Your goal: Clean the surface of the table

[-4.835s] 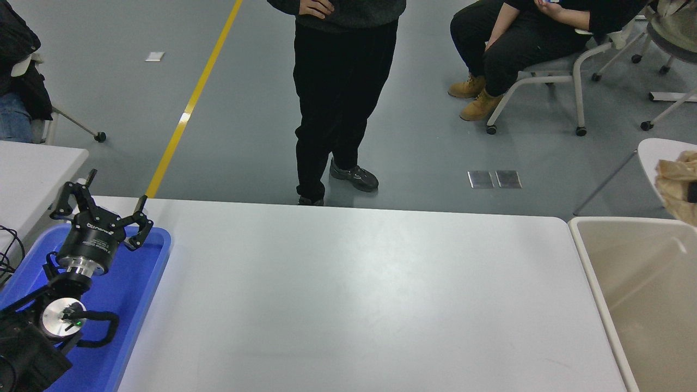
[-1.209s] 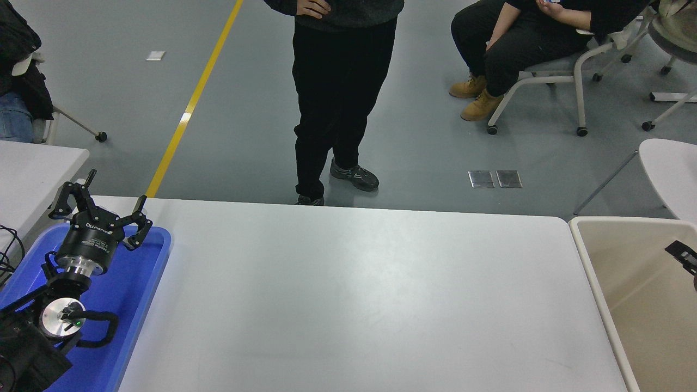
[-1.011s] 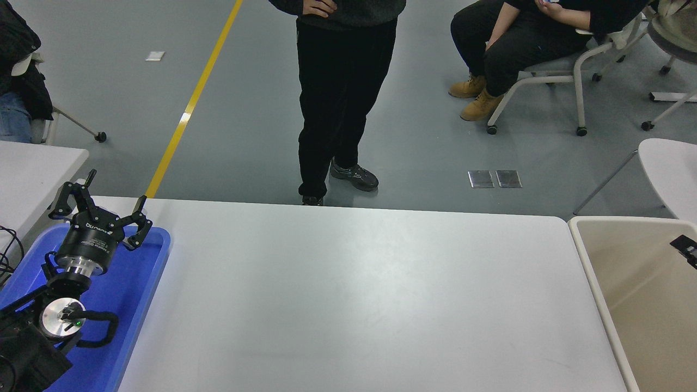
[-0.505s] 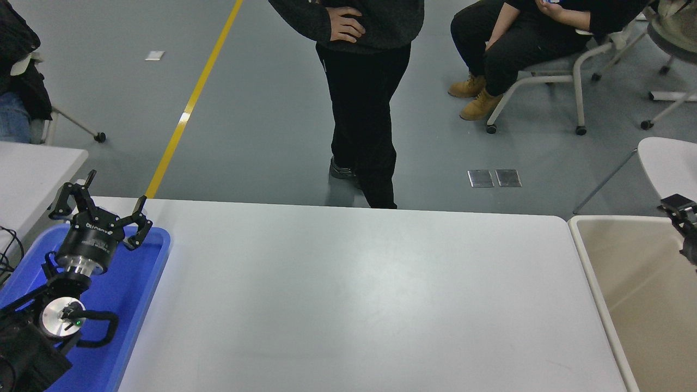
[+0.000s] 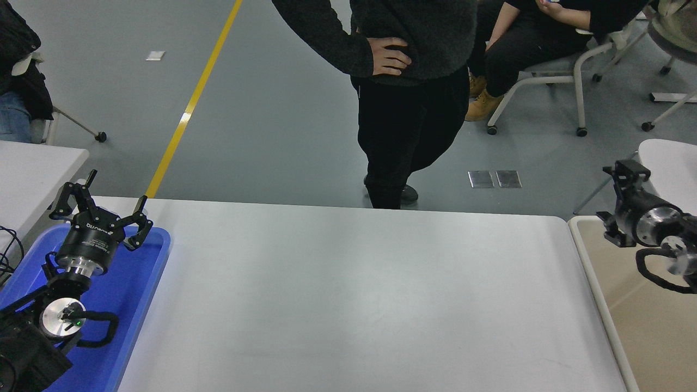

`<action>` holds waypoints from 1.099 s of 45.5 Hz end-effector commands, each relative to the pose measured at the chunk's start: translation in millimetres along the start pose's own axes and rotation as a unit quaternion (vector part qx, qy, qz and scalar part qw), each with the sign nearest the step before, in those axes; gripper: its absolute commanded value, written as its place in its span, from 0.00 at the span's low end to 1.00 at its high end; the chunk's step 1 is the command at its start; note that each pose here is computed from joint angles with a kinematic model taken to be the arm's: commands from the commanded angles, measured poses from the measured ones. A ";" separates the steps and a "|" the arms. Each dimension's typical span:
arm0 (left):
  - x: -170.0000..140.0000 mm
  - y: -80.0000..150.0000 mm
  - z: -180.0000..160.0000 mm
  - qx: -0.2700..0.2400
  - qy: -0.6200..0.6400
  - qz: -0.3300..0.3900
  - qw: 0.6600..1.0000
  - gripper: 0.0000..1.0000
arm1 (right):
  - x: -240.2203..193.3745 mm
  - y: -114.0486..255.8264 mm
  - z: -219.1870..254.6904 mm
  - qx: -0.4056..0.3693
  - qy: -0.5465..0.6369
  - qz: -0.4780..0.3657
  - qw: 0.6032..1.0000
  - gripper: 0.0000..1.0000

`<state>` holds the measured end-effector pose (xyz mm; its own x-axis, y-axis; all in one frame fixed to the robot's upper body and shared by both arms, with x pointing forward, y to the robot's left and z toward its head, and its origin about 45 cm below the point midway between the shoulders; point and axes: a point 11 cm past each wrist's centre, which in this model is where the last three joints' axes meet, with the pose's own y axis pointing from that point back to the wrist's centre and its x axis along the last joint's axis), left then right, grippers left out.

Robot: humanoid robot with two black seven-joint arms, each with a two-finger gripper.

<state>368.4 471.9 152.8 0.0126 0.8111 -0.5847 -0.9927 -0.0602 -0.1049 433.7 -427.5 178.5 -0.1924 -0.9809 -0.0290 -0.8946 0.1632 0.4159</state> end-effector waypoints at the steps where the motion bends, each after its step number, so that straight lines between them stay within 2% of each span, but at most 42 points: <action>1: 0.1 0.0 0.4 0.000 0.000 0.000 1.000 1.00 | -47.5 -5.8 18.4 -0.001 -0.127 -0.021 0.992 1.00; 12: -0.2 0.0 -0.3 0.000 0.000 0.000 1.000 1.00 | -78.1 -4.7 46.6 -0.019 -0.182 -0.038 0.982 1.00; 24: -0.1 0.0 -0.3 0.000 0.000 0.000 1.000 1.00 | -100.0 -4.1 55.3 -0.018 -0.253 -0.045 0.966 1.00; 50: -0.2 0.0 -0.3 0.000 0.000 0.000 1.000 1.00 | -98.3 -2.8 62.5 -0.016 -0.271 -0.039 0.962 1.00</action>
<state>368.3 472.0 152.8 0.0126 0.8111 -0.5848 -0.9927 -0.0602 -0.1049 431.0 -327.4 125.2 -0.3154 -0.7926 -0.5218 -0.9034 0.0824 0.4209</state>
